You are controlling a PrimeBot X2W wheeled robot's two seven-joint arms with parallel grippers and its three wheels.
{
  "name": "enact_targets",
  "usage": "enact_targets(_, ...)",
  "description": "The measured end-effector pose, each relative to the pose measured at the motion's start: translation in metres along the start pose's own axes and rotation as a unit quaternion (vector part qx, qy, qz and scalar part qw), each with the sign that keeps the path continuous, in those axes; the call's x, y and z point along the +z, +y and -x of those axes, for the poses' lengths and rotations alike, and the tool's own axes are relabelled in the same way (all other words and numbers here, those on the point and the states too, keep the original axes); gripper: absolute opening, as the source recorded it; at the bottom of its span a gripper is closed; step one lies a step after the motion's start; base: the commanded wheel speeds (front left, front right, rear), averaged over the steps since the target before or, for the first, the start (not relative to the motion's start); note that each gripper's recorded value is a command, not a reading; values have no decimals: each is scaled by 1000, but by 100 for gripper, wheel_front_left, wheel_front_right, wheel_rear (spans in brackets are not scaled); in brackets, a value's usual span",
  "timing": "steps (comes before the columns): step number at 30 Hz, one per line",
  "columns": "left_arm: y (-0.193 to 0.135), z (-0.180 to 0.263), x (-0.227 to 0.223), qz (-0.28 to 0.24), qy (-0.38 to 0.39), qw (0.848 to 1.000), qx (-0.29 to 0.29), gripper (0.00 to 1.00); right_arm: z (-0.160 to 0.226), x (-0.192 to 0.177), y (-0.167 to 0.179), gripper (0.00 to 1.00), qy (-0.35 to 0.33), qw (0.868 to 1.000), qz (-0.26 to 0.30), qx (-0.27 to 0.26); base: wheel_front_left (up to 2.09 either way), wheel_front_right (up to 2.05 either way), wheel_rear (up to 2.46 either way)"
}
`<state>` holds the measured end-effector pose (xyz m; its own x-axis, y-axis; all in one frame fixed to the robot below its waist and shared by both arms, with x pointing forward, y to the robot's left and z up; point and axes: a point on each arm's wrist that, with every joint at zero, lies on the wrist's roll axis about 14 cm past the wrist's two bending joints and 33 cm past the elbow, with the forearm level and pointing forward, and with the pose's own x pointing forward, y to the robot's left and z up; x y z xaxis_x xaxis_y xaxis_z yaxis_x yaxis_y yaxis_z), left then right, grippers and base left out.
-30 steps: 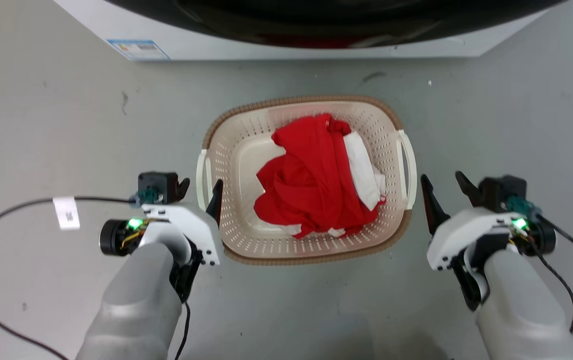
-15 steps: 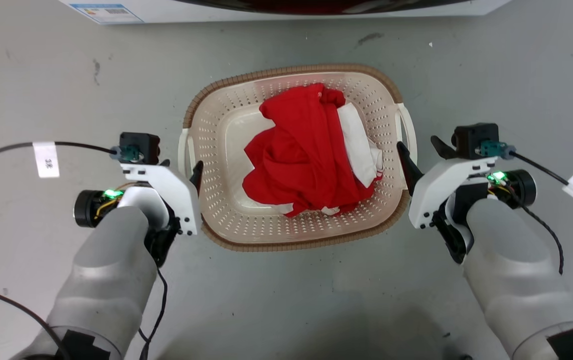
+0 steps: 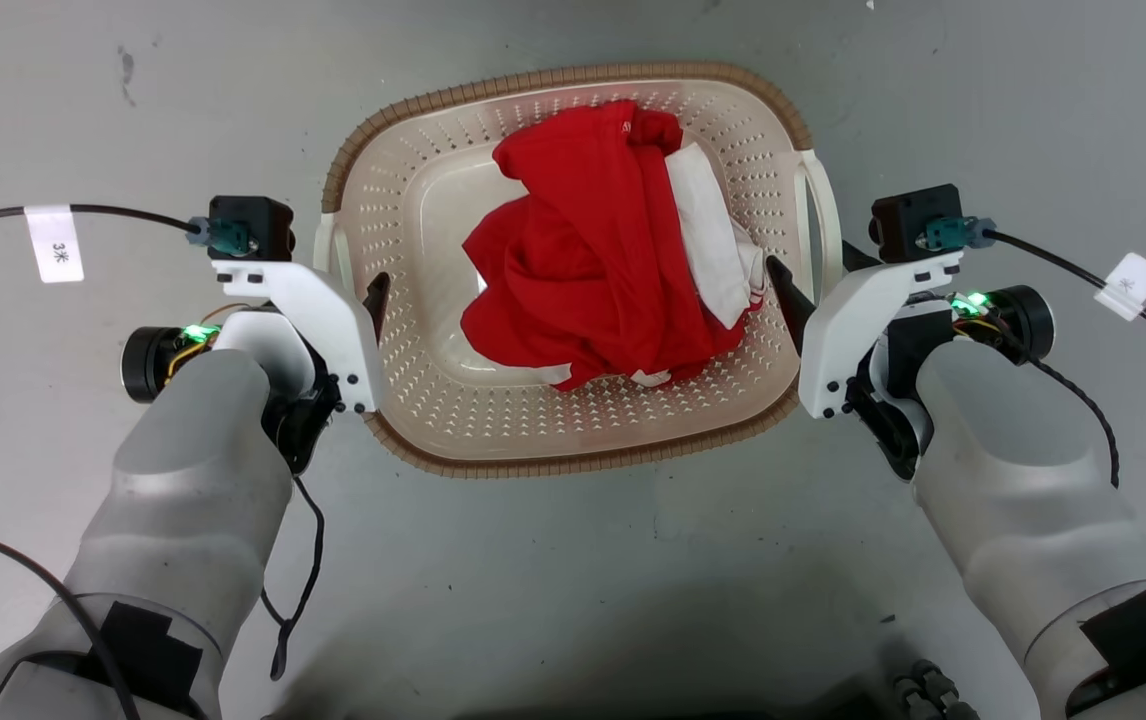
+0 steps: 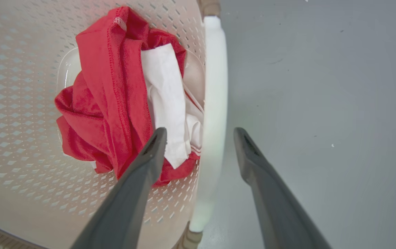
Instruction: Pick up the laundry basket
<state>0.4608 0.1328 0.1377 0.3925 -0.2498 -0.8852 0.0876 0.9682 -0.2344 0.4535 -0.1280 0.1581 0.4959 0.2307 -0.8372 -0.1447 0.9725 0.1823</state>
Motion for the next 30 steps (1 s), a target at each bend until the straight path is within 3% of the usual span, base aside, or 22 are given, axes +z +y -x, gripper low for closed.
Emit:
enact_targets(2,1,-4,-2,1,7,1000,0,100,-3,-6,1,100,16,1000,1,2,0,0,0)
enact_targets(3,1,-5,-3,3,9,1000,0,100,-4,-10,0,76,25,1000,0,2,0,0,0)
enact_targets(4,1,-6,-4,8,11,1000,0,40,-5,-13,0,33,33,999,-1,2,0,0,0)
enact_targets(5,1,-7,-5,9,15,1000,-1,4,-6,-16,0,0,40,999,-2,3,0,0,0)
enact_targets(6,0,-8,-5,12,16,1000,-2,0,-7,-17,1,0,45,999,-2,4,0,0,0)
enact_targets(19,-8,-5,-6,27,18,999,-12,0,-8,-17,6,0,65,998,0,10,0,0,0)
enact_targets(30,-24,28,2,37,37,998,-21,0,23,-13,11,0,110,994,-7,7,0,0,0)
